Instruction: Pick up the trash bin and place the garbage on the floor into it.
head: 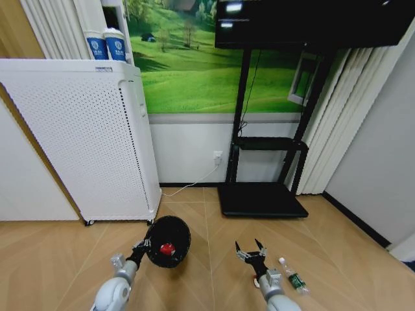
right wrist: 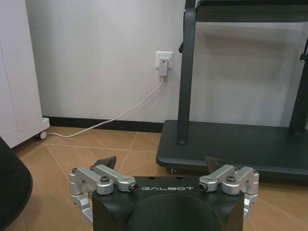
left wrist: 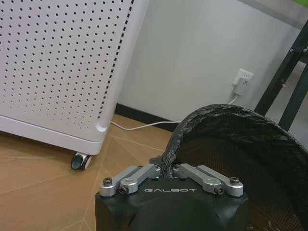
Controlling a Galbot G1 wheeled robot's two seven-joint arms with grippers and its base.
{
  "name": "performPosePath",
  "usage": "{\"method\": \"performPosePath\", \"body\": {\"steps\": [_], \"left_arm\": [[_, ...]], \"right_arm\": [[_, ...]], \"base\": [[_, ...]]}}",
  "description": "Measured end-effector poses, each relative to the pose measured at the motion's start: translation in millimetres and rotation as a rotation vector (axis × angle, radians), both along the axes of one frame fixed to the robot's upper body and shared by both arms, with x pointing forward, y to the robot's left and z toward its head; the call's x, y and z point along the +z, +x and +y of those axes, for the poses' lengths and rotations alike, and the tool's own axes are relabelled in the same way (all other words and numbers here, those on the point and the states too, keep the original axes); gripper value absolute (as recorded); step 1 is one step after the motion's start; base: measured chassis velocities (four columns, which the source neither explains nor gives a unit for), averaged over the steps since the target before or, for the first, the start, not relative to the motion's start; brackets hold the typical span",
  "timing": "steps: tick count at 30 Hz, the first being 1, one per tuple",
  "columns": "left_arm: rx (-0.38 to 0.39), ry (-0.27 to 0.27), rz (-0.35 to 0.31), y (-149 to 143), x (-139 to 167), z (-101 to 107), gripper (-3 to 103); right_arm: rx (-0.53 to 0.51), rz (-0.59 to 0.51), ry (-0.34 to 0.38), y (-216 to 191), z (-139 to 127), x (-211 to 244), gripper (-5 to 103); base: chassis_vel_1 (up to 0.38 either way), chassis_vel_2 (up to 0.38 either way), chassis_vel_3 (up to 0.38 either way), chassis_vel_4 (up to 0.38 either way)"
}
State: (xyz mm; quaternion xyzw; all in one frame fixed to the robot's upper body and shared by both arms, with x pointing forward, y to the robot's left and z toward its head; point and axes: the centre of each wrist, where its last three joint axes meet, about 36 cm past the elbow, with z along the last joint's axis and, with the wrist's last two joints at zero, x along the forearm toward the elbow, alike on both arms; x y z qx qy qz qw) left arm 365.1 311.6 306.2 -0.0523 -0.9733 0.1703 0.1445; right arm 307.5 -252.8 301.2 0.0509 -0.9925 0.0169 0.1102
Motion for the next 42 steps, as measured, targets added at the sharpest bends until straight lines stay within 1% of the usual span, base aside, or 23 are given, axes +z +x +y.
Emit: {"method": "performPosePath", "body": {"steps": [7,10,14,15,16,17,18,19,21,28,30,31,33,35,36,37,38,40,42], "left_arm": [[0.005,0.004,-0.001,-1,0,4,4],[0.006,0.002,-0.002,-1,0,4,4],[0.008,0.002,-0.004,-1,1,5,4],[0.011,0.002,-0.005,0,1,6,4],[0.018,0.001,-0.010,2,2,9,4],[0.018,0.001,-0.010,2,2,9,4],[0.026,0.000,-0.013,3,4,12,4],[0.026,0.000,-0.013,3,4,12,4],[0.044,0.003,-0.022,5,6,19,4],[0.076,0.013,-0.039,9,12,28,4],[0.092,0.002,-0.063,13,24,33,4],[0.092,0.002,-0.063,13,24,33,4],[0.101,0.010,-0.085,18,34,42,4],[0.107,0.013,-0.092,18,38,47,4],[0.107,0.013,-0.092,18,38,47,4],[0.107,0.014,-0.093,18,39,49,4],[0.107,0.014,-0.093,18,39,49,4],[0.103,0.012,-0.093,17,40,47,4],[0.100,0.010,-0.095,17,40,45,4]], "right_arm": [[0.002,0.012,-0.004,-1,2,-5,100],[-0.006,0.017,-0.043,-4,1,-15,100],[-0.004,-0.003,-0.063,-9,-4,-28,100],[0.002,0.002,-0.078,-11,-6,-31,100],[0.009,0.035,-0.100,-16,-9,-33,100],[0.009,0.035,-0.100,-16,-9,-33,100],[0.015,0.068,-0.119,-24,-9,-36,100],[0.015,0.068,-0.119,-24,-9,-36,100],[0.048,0.111,-0.158,-40,-4,-43,100],[0.071,0.155,-0.162,-52,5,-52,100],[0.088,0.180,-0.173,-57,9,-61,100],[0.088,0.180,-0.173,-57,9,-61,100],[0.095,0.215,-0.190,-59,9,-75,100],[0.089,0.250,-0.184,-58,7,-89,100],[0.089,0.250,-0.184,-58,7,-89,100],[0.079,0.289,-0.174,-56,5,-101,100],[0.079,0.289,-0.174,-56,5,-101,100],[0.073,0.329,-0.178,-54,2,-112,100],[0.070,0.345,-0.180,-52,0,-118,100]], "base": [[-0.120,-0.103,0.135,0.108],[-0.225,-0.214,0.209,0.193],[-0.219,-0.191,0.204,0.213],[-0.155,-0.159,0.164,0.158],[-0.091,-0.153,0.076,0.091],[-0.091,-0.153,0.076,0.091],[-0.049,-0.075,0.076,0.091],[-0.049,-0.075,0.076,0.091],[-0.024,-0.038,0.007,0.005],[0.031,0.031,-0.038,-0.031],[0.016,0.026,-0.023,-0.015],[0.000,0.000,0.000,0.000],[0.000,0.000,0.000,0.000],[0.000,0.000,0.000,0.000],[0.000,0.000,0.000,0.000],[0.000,0.000,0.000,0.000],[0.000,0.000,0.000,0.000],[0.000,0.000,0.000,0.000],[0.000,0.000,0.000,0.000]]}}
